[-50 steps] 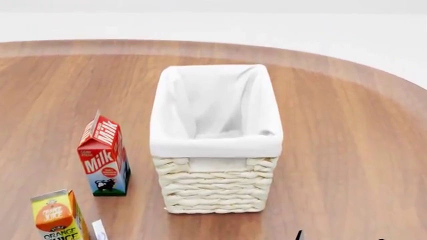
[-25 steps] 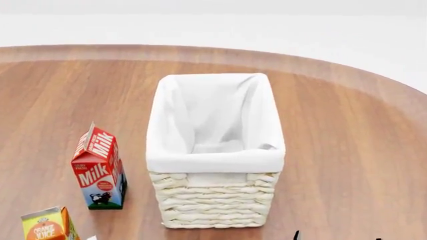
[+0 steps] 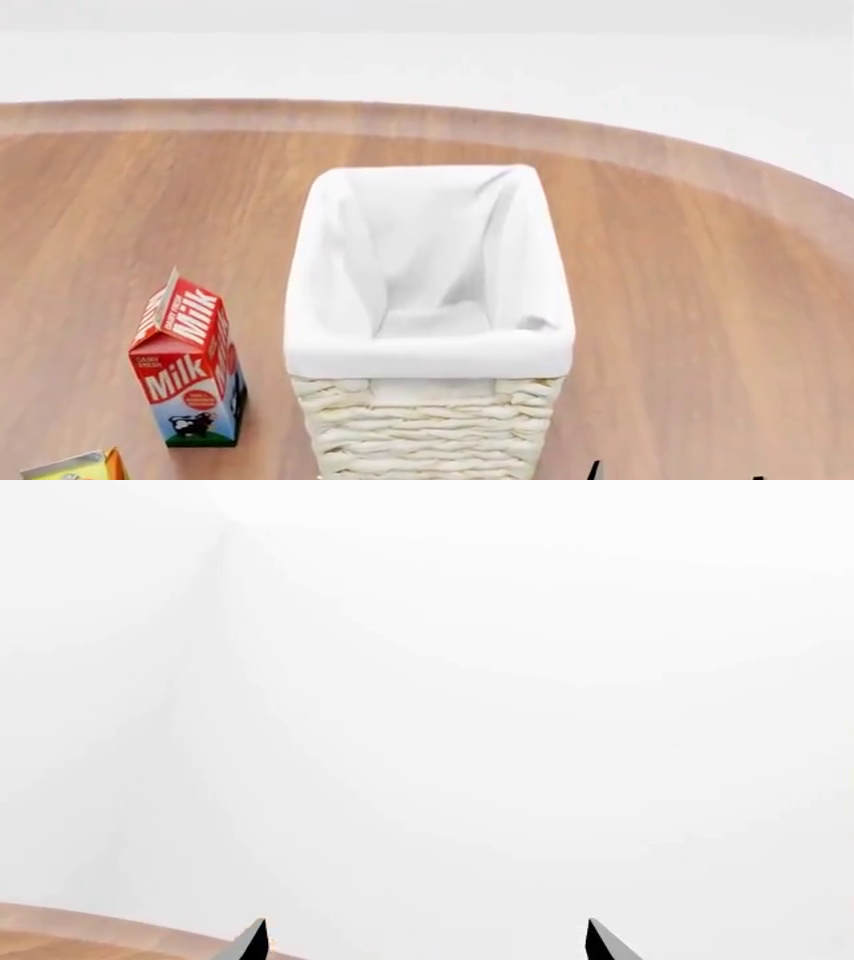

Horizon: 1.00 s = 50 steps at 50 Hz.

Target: Pick up the alphabet soup, and put it in the basket.

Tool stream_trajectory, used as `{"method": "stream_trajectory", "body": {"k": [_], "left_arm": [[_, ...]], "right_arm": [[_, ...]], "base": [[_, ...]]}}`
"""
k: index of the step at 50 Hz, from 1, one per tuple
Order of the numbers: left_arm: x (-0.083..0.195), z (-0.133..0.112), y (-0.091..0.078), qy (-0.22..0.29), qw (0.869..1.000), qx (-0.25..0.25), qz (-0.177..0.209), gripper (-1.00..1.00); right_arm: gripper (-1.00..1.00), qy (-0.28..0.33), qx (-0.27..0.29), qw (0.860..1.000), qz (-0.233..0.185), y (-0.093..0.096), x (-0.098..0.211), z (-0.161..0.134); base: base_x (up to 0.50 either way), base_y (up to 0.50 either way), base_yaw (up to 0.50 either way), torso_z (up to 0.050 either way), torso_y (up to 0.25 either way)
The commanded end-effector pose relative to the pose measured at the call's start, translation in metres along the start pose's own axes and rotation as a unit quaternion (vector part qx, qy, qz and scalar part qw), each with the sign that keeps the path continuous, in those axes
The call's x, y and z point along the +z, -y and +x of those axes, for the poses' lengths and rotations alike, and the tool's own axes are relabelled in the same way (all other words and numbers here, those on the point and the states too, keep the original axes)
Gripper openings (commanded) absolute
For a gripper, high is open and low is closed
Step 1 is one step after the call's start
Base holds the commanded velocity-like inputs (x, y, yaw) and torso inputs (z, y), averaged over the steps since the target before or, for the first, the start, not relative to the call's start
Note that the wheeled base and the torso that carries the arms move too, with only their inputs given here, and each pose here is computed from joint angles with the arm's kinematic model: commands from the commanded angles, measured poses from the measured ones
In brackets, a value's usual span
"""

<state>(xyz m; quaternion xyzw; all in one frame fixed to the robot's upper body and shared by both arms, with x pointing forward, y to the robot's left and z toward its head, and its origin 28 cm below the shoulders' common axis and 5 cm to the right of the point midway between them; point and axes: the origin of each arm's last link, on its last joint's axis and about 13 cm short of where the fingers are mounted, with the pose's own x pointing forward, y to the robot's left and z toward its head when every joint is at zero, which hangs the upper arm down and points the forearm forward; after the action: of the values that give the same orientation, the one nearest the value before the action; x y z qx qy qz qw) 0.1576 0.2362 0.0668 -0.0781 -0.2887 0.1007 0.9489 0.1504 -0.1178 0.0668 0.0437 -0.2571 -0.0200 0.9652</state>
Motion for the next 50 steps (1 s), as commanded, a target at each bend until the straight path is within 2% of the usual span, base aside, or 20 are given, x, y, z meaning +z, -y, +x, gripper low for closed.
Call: {"method": "stream_trajectory", "body": {"k": [1,33,40,43,44,45,46,50], "left_arm": [[0.000,0.000,0.000,0.001,1.000,0.000,0.000,1.00],[0.000,0.001,0.000,-0.004,1.000,-0.001,0.002,1.00],[-0.002,0.001,0.000,-0.005,1.000,0.000,0.004,1.00],[-0.003,0.001,0.001,-0.006,1.000,-0.001,0.007,1.00],[-0.003,0.002,0.001,-0.006,1.000,-0.001,0.008,1.00],[-0.004,0.002,0.001,-0.007,1.000,-0.002,0.008,1.00],[-0.004,0.002,0.002,-0.008,1.000,-0.003,0.009,1.00],[-0.005,0.002,0.002,-0.009,1.000,-0.004,0.011,1.00]], "right_arm": [[1.00,0.000,-0.001,1.000,-0.001,0.000,0.000,0.000],[1.00,-0.006,0.002,1.000,0.000,0.003,0.000,0.001],[1.00,-0.027,0.035,0.999,-0.002,0.010,0.000,0.001],[1.00,-0.036,0.046,0.998,0.015,0.015,0.000,0.003],[1.00,-0.045,0.056,0.997,0.022,0.016,0.001,0.003],[1.00,-0.051,0.069,0.996,0.011,0.017,0.000,0.003],[1.00,-0.058,0.077,0.995,0.028,0.019,0.000,0.004],[1.00,-0.073,0.112,0.990,0.039,0.025,0.001,0.003]], "base": [[0.11,0.00,0.00,0.000,0.000],[0.04,0.00,0.00,0.000,0.000],[0.00,0.00,0.00,0.000,0.000],[0.00,0.00,0.00,0.000,0.000],[0.00,0.00,0.00,0.000,0.000],[0.00,0.00,0.00,0.000,0.000],[0.00,0.00,0.00,0.000,0.000],[0.00,0.00,0.00,0.000,0.000]]}}
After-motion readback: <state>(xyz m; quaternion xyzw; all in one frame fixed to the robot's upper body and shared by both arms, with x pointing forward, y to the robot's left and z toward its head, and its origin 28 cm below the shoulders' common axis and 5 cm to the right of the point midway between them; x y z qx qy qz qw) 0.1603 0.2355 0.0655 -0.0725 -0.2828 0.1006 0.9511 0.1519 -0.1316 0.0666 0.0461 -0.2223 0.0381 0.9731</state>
